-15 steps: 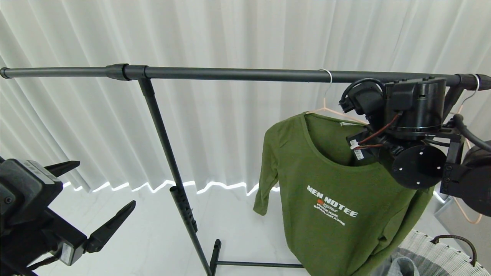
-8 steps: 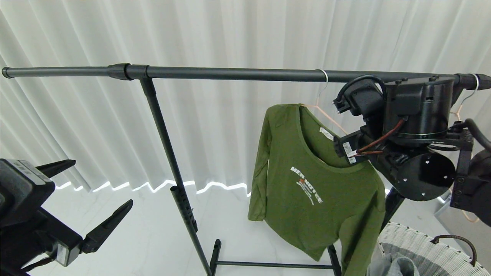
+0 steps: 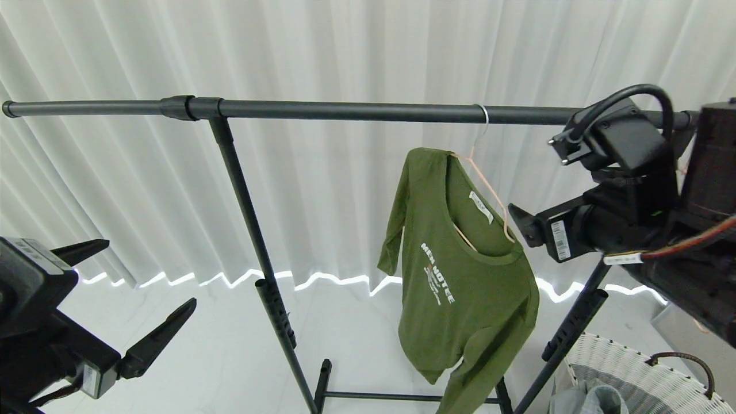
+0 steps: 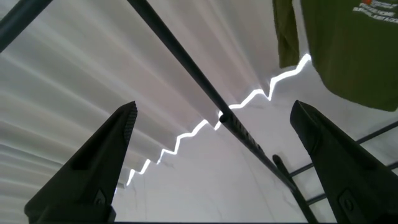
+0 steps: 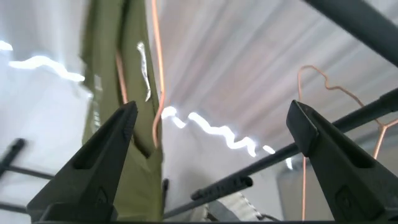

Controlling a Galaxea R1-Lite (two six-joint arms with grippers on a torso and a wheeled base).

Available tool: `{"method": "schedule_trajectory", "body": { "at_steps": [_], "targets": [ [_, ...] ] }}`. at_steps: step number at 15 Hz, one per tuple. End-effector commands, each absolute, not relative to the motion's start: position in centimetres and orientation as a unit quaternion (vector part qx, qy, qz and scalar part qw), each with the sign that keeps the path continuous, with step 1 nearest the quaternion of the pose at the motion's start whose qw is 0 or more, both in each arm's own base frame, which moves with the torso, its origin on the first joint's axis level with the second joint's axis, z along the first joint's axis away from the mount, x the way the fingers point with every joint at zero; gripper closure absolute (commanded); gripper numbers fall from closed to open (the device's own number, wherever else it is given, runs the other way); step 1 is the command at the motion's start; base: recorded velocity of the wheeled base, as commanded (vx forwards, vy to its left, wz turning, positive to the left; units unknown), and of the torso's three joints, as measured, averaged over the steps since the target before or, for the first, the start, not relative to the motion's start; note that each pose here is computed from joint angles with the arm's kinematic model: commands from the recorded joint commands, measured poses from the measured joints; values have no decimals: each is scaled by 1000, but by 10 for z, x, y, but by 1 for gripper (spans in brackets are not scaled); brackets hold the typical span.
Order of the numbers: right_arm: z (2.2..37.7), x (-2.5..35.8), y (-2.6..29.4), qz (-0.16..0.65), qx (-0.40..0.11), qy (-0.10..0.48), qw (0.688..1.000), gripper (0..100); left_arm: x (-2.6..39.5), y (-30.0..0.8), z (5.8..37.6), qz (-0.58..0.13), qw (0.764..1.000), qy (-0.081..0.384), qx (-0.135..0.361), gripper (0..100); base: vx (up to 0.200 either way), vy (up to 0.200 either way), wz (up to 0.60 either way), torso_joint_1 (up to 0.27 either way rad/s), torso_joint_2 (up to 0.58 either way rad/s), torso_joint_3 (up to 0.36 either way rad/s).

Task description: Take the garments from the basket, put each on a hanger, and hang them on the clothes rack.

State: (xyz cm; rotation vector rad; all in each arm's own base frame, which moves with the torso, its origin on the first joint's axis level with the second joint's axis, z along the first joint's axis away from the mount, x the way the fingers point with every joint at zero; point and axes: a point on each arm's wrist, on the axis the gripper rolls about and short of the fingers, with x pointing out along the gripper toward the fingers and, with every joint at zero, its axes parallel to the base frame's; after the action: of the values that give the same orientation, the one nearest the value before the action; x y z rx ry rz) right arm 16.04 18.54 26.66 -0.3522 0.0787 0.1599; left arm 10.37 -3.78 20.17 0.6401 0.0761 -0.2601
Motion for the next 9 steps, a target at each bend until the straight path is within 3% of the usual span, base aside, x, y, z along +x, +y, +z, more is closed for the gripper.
{"method": "schedule_trajectory", "body": {
  "at_steps": [1,6,9],
  "targets": [
    [275,142,157,82,-158,23,984,0,103,-37,199,-126,941,42,312,0,0,0,0,0,0,0],
    [249,133,101,13,-237,72,969,0,103,-30,195,-94,943,56,313,0,0,0,0,0,0,0],
    [241,130,87,-7,-244,82,966,0,103,-28,195,-84,944,58,313,0,-200,0,0,12,4,-1]
  ]
}}
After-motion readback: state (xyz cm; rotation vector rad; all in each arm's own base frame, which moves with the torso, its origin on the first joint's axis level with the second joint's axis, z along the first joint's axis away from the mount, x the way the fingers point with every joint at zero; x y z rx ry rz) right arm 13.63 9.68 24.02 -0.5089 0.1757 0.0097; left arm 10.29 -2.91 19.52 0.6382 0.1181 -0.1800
